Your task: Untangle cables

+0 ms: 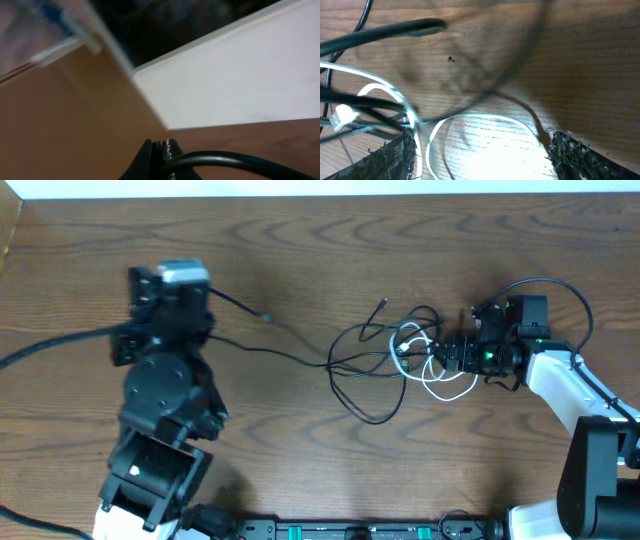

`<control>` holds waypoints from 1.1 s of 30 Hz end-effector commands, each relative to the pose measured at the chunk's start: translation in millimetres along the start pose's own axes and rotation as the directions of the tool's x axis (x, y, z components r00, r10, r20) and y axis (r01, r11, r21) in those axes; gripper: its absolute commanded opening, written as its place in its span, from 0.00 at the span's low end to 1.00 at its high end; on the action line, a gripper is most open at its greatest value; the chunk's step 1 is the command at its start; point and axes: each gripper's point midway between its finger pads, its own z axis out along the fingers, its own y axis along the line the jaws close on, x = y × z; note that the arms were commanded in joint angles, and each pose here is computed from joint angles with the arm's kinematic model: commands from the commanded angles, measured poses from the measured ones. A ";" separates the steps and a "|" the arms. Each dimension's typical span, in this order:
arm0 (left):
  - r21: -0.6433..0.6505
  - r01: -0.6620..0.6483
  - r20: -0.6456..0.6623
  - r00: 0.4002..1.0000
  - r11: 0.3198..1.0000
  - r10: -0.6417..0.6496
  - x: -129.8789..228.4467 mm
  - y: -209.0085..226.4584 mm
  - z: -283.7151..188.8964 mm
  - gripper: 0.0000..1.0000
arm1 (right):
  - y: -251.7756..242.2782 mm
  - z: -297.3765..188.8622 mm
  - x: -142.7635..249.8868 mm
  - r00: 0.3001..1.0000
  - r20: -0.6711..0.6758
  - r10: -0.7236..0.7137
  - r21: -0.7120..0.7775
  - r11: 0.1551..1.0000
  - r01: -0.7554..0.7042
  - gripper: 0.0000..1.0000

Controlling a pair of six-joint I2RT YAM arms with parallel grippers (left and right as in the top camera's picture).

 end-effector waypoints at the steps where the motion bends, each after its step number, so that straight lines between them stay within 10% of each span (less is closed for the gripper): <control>1: -0.141 -0.010 -0.073 0.997 0.990 -0.001 14.9 36.8 12.5 0.08 | -1.3 0.2 1.0 1.000 -0.004 0.001 0.002 1.000 -0.001 0.85; 10: -0.380 -0.122 -0.293 0.956 0.917 0.006 80.0 109.1 49.1 0.07 | 0.1 0.2 1.8 1.000 -0.007 0.001 -0.006 1.000 -0.001 0.86; 33: -0.456 -0.205 -0.635 0.757 0.866 -0.155 277.1 174.2 124.2 0.08 | 2.2 0.1 5.2 1.000 -0.021 0.006 -0.019 1.000 -0.007 0.87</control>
